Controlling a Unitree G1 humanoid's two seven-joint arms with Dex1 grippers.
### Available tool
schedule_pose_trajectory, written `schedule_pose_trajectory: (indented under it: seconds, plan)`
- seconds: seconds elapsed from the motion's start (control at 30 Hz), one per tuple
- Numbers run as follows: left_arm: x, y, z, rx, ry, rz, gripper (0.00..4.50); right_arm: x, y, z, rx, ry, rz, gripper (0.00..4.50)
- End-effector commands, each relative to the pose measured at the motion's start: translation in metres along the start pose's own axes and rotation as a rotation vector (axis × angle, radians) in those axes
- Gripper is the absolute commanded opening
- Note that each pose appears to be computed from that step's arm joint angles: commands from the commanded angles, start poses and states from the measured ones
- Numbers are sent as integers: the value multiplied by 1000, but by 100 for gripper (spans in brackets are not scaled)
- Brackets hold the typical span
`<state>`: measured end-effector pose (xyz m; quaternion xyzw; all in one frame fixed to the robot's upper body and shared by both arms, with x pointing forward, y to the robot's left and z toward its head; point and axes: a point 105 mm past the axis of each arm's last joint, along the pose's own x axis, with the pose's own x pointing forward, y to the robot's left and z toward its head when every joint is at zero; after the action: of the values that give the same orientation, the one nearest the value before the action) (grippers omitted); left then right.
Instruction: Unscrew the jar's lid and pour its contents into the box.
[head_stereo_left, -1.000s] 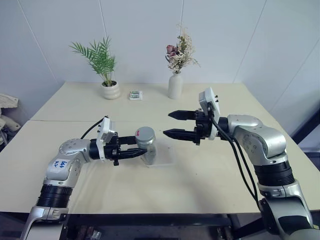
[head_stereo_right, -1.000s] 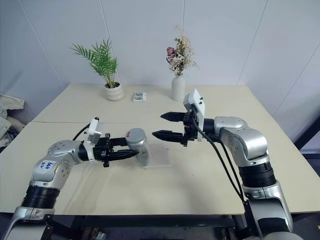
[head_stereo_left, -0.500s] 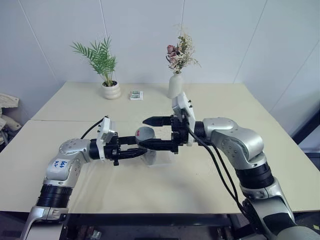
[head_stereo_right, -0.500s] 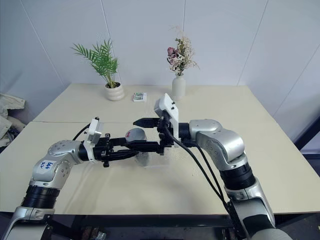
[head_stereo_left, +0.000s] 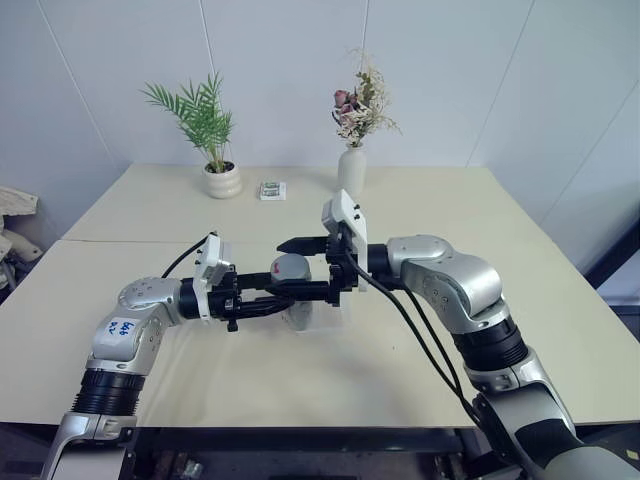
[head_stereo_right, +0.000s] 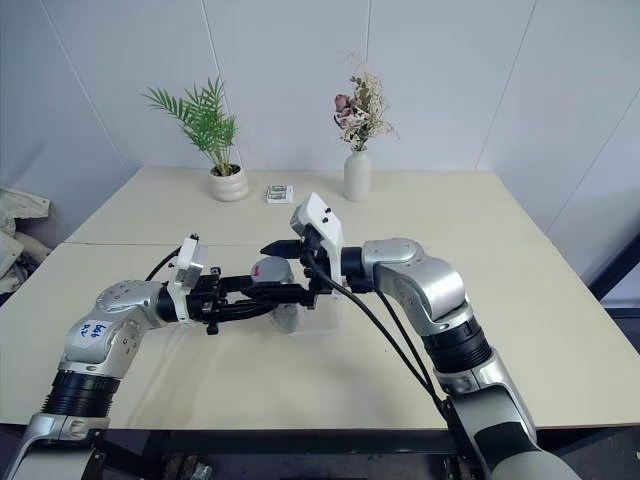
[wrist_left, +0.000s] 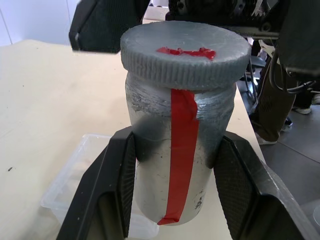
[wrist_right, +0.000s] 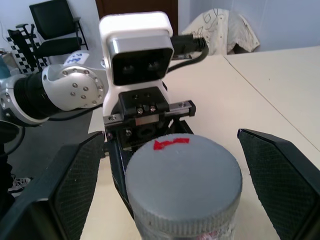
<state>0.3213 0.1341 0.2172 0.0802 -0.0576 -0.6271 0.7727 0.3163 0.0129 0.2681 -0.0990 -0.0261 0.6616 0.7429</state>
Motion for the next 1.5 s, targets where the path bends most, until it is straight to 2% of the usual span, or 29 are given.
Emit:
schedule_pose_trajectory:
  seconds: [0.03, 0.47, 0.6, 0.7, 1.1, 1.23, 1.4, 1.5]
  plan:
    - [1, -3, 13, 50, -19, -12, 190, 1, 0, 17, -60, -36, 1, 448]
    - [1, -2, 13, 53, -19, -12, 190, 0, -5, 17, -58, -38, -13, 448]
    - [1, -1, 13, 55, -18, -9, 190, 0, -2, 18, -57, -49, 6, 366]
    - [0, -1, 14, 56, -18, -7, 190, 1, 2, 20, -58, -62, 25, 261]
    - [0, -2, 12, 52, -14, -10, 190, -3, 14, 44, 65, -191, 98, 256]
    - [0, -4, 10, 53, 0, -18, 190, -11, 14, 67, 195, -327, 130, 256]
    - [-2, -6, 11, 58, 1, -16, 190, -35, -5, 74, 140, -383, -18, 256]
    - [-11, -4, 13, 63, 8, 15, 190, -97, -54, 48, 37, -332, -389, 256]
